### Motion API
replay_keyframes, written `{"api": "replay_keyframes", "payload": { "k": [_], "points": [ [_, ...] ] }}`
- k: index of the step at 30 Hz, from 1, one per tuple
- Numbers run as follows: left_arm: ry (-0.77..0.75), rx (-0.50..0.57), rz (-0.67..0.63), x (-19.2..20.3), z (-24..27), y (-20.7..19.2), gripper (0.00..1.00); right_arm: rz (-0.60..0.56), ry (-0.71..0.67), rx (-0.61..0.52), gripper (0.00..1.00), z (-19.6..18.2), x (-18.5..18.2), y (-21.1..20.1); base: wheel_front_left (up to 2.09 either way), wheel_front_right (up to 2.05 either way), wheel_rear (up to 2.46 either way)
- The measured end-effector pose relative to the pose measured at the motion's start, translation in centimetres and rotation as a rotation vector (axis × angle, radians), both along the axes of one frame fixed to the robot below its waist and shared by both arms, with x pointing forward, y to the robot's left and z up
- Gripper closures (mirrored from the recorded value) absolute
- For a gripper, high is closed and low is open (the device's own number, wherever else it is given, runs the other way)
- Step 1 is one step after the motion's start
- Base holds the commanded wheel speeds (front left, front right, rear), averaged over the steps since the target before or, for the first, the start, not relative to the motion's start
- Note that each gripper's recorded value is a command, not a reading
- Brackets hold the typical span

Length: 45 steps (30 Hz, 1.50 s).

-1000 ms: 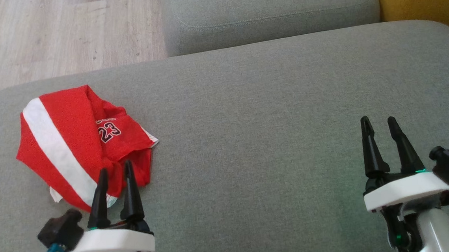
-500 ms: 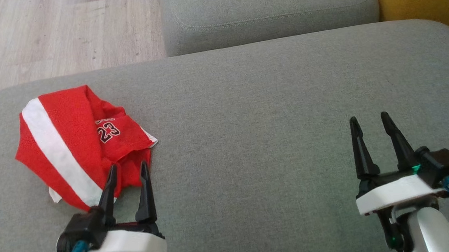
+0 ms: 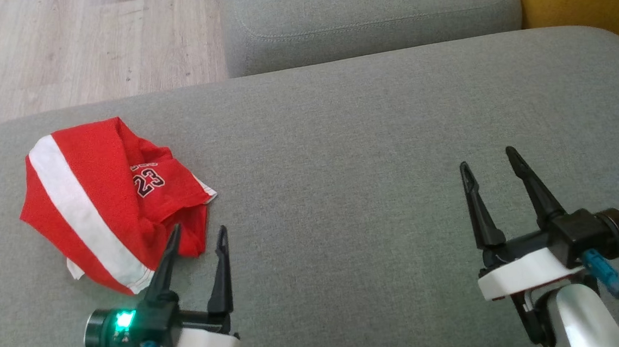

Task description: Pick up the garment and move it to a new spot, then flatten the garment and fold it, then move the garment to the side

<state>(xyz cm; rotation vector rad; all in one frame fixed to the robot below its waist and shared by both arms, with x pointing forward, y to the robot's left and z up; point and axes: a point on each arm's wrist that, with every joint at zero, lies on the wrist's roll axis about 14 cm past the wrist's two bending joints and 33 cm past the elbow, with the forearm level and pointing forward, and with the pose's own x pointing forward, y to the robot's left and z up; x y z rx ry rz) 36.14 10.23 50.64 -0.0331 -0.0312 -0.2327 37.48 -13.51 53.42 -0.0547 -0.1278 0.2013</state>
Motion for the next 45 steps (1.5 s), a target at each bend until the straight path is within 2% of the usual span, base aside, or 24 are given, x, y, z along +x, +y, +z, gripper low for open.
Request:
{"api": "replay_keyframes", "payload": {
  "k": [4,8,14,18,21,34,45],
  "points": [
    [-0.034,0.052,-0.017,0.0,0.4,-0.6,0.0,0.013,-0.019,-0.03,0.0,0.3,-0.1,0.4,0.0,0.0,0.0],
    [-0.045,0.023,-0.008,0.1,0.9,-0.7,0.0,0.013,-0.03,-0.025,0.0,0.5,-0.1,0.4,0.0,0.0,0.0],
    [-0.056,-0.125,0.041,0.6,2.0,0.2,0.0,-0.01,-0.02,0.101,0.0,0.4,-0.1,-0.4,0.0,0.0,0.0],
    [-0.024,-0.14,0.058,0.1,0.7,0.9,0.0,-0.039,0.044,0.185,0.0,-1.7,-0.5,-1.2,0.0,0.0,0.0],
    [0.072,-0.144,0.061,-0.8,-2.5,1.0,0.0,-0.047,0.088,0.209,0.0,-3.2,-1.1,-1.3,0.0,0.0,0.0],
    [0.05,-0.16,0.08,-0.5,-1.9,1.9,0.0,-0.034,0.103,0.193,0.0,-3.6,-1.1,-0.8,0.0,0.0,0.0],
    [0.024,-0.159,0.198,-1.6,-1.3,5.4,0.0,0.111,0.105,0.166,0.0,-3.4,-0.7,3.9,0.0,0.0,0.0]
  ]
}}
